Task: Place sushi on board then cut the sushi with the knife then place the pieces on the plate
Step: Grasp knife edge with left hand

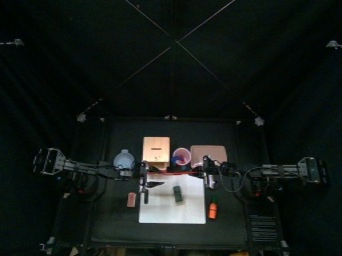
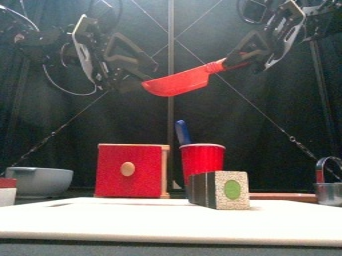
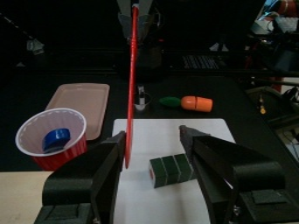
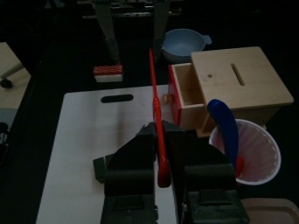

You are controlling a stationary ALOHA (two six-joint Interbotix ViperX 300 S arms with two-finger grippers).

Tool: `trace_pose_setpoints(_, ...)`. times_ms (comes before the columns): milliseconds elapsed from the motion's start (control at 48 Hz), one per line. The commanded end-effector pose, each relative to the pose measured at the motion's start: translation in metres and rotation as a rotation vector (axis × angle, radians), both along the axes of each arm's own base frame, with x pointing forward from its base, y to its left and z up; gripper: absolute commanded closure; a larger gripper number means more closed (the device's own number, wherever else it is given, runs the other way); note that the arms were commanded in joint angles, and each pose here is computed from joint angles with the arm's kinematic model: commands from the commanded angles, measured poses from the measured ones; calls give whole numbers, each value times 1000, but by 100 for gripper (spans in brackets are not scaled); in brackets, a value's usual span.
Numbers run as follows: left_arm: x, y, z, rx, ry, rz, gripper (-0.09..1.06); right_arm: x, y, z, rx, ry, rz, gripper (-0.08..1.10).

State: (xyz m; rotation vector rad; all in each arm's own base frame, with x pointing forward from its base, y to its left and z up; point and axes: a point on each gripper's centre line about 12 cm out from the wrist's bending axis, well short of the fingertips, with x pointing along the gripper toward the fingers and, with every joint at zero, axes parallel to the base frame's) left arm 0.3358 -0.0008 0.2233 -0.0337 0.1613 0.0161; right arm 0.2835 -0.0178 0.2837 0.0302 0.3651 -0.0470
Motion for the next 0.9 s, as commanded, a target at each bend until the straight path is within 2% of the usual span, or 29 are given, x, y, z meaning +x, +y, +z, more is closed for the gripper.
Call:
trace_pose_setpoints(21, 5, 7, 11, -17, -39, 36, 11, 3, 4, 10, 1, -33, 10, 66)
trace_pose_setpoints(104, 6, 8, 9, 1, -31, 40, 15, 3, 6, 10, 1, -33, 18, 66)
trace_pose_setpoints(250, 7, 4, 7, 69, -24, 17, 28, 3, 8, 11, 2, -36, 23, 66)
trace_pose_setpoints(271, 8, 1, 9, 79, -29, 6, 30, 3, 8, 10, 3, -35, 23, 66)
trace_pose_setpoints(375, 8, -6, 9, 101, -30, -16, 31, 3, 7, 11, 0, -39, 21, 66)
trace_pose_setpoints(562, 10, -11, 2, 95, -4, -29, 33, 5, 5, 12, -13, -52, 13, 66)
trace_pose_setpoints(625, 11, -10, 1, 86, 1, -21, 34, 5, 5, 11, -13, -54, 11, 66)
trace_pose_setpoints(750, 10, -6, 2, 54, -2, 11, 39, 4, 6, 8, -5, -43, 14, 66)
trace_pose_setpoints(896, 7, -6, 0, 46, 6, 18, 43, 3, 8, 2, -20, -29, 25, 66)
